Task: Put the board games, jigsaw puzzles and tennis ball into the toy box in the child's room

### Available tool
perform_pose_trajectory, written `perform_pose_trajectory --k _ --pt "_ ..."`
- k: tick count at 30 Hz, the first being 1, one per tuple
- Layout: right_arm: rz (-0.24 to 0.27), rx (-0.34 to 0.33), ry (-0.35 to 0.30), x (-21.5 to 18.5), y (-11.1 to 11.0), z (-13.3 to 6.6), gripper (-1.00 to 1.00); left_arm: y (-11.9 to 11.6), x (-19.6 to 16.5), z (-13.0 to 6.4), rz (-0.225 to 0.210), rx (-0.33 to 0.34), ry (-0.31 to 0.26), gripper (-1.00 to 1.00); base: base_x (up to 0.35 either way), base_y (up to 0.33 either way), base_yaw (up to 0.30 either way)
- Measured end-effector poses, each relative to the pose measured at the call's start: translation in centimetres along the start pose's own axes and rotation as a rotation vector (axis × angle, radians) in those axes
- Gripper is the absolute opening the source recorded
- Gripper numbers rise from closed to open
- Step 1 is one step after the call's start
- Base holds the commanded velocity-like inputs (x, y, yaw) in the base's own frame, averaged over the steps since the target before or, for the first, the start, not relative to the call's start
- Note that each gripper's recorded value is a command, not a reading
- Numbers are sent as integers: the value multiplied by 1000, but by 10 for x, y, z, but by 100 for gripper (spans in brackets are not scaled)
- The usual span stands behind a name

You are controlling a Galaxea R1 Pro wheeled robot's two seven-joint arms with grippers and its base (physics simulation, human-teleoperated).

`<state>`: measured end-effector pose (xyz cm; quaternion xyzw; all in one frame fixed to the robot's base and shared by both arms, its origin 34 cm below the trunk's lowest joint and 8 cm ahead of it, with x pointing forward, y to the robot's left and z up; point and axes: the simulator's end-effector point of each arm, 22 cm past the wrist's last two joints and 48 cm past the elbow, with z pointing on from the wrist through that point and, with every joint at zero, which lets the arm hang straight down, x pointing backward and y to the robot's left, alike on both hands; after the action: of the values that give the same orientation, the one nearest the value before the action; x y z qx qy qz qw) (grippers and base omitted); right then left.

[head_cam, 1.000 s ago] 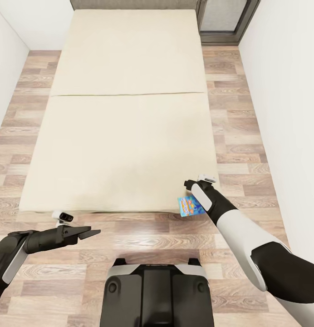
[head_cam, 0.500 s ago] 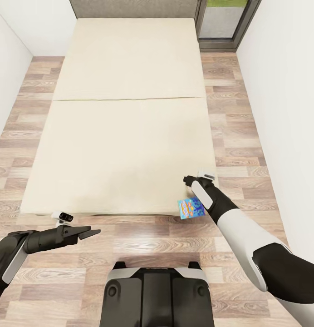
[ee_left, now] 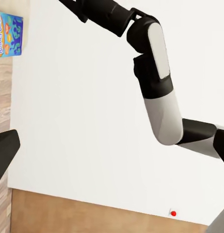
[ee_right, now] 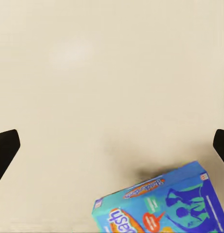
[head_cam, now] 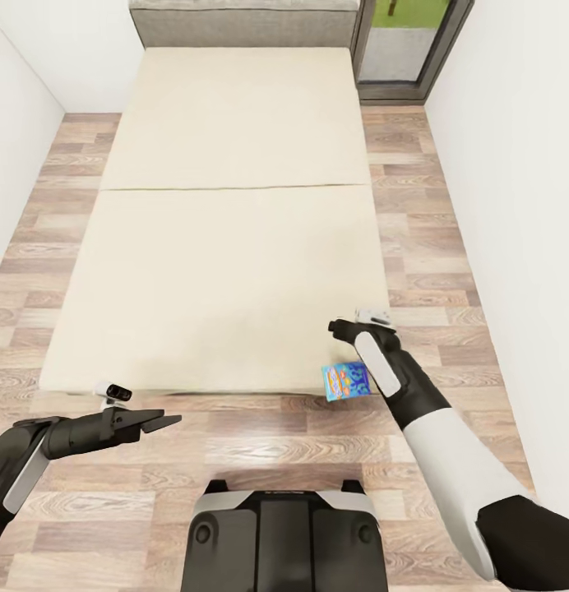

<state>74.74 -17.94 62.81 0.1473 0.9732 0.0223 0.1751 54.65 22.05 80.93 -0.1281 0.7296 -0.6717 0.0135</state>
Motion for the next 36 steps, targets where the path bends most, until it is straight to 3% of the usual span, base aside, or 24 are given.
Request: perform_pose_trajectory --k 16,21,24,29,36 --pt "153 10 87 92 -67 -50 100 -12 -3 0 26 4 -2 100 -29 0 0" --pt "226 13 117 131 -98 -63 100 -16 -4 0 34 6 -2 100 -149 0 0" --pt "281 -22 139 160 -112 -72 100 -18 -5 0 39 7 -2 100 -194 -18 0" --pt "324 -66 152 184 -122 -81 100 -22 -6 0 47 9 -4 100 -179 -109 0" --pt "349 -73 149 187 -131 -87 100 -28 -8 -2 61 9 -10 100 -62 -90 0"
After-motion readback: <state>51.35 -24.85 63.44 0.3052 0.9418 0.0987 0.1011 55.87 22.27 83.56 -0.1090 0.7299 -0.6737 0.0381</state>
